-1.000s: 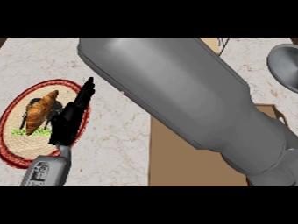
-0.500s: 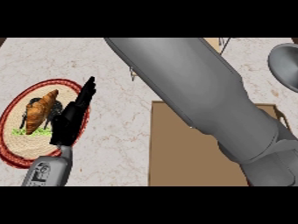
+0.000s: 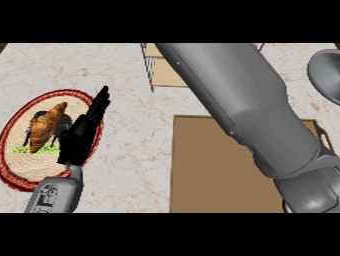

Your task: Pick the bell pepper from the tray and place it in the tiered shelf

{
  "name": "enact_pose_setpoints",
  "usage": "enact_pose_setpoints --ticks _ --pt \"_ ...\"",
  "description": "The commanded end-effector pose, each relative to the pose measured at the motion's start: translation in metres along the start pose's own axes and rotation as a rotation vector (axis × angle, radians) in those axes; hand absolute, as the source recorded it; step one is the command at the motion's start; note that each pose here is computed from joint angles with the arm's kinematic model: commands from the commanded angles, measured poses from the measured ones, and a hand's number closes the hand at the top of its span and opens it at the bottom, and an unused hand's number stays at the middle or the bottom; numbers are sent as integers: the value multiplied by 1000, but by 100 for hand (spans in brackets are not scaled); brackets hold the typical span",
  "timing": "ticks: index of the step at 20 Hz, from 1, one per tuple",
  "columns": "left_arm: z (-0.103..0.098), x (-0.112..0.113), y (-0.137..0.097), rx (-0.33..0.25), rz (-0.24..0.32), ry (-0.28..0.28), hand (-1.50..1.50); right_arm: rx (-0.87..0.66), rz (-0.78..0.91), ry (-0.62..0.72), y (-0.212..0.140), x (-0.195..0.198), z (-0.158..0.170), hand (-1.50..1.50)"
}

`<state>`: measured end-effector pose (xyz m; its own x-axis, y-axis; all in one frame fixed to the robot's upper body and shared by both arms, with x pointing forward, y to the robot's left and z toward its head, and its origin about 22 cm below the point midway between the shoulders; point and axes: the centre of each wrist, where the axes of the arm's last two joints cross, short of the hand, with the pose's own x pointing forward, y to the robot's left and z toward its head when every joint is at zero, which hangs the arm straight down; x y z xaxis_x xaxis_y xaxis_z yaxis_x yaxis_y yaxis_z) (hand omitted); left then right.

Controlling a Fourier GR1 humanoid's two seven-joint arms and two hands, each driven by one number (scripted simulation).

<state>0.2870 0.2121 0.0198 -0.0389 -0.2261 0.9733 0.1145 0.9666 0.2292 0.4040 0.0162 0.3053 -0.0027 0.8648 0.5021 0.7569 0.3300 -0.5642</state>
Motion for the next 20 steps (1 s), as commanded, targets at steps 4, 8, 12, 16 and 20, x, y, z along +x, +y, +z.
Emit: enact_pose_setpoints --ticks 4,8,12,16,20 --pt "6 -1 -1 -6 7 -6 0 -44 -157 133 8 -31 -25 150" --pt "-6 -1 -2 -5 -6 1 0 -39 -160 106 14 -25 -20 150" --pt "8 -13 -1 2 -8 12 0 -64 129 235 33 -66 -31 150" --pt "3 -3 28 18 -5 9 0 -85 121 286 43 -84 -14 -150" --pt "9 -18 12 10 -4 39 0 -114 44 317 32 -75 -24 -150"
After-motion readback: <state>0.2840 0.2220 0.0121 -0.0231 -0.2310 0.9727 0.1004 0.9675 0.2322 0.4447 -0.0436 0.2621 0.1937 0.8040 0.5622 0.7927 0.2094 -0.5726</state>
